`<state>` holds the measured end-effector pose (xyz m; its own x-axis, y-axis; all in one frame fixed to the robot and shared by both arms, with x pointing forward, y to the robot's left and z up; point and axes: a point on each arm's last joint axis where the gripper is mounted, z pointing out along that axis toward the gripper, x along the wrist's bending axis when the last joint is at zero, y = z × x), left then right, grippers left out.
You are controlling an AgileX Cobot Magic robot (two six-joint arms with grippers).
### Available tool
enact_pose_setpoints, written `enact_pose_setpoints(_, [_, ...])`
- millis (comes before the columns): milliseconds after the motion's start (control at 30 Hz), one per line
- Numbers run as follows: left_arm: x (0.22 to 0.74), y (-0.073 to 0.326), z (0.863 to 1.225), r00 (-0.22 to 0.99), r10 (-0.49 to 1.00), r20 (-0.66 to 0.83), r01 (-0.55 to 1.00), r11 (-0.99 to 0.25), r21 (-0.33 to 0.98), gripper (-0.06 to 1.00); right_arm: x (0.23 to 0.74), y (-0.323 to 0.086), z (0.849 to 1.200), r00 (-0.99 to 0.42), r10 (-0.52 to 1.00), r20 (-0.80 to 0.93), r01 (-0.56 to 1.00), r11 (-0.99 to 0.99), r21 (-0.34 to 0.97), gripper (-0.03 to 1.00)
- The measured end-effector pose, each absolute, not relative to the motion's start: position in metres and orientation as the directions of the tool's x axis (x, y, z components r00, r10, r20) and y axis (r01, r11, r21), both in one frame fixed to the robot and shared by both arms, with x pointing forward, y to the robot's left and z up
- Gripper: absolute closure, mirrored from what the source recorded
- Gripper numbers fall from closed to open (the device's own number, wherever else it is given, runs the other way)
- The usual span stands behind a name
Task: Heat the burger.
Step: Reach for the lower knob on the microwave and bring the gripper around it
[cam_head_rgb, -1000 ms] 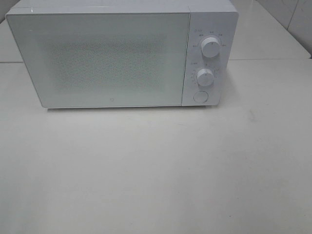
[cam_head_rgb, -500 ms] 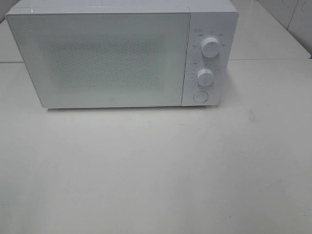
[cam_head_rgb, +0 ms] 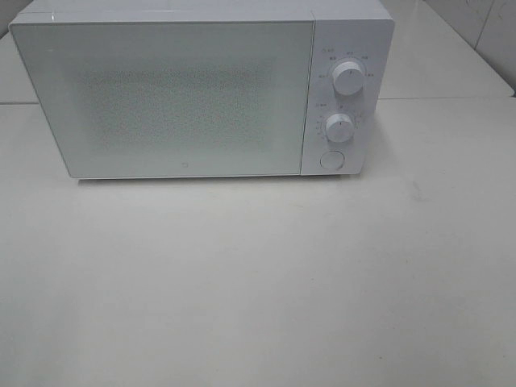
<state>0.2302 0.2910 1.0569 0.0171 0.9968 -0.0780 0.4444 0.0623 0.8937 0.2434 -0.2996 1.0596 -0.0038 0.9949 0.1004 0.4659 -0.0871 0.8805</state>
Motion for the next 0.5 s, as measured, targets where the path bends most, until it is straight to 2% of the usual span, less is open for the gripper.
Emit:
enact_pose_setpoints(233, [0.230,0.291,1.057,0.017,0.997,-0.078,0.444,0.062,0.894,-0.04,0.271,-0.297,1.072,-0.017,0.994,0.106,0.382,-0.091,0.920,0.21])
enact_pose_setpoints(500, [0.230,0.291,1.057,0.017,0.997,-0.078,0.444,0.062,0.894,-0.04,0.297,-0.295,1.071,-0.023,0.994,0.106,0.354,-0.091,0.931,0.21])
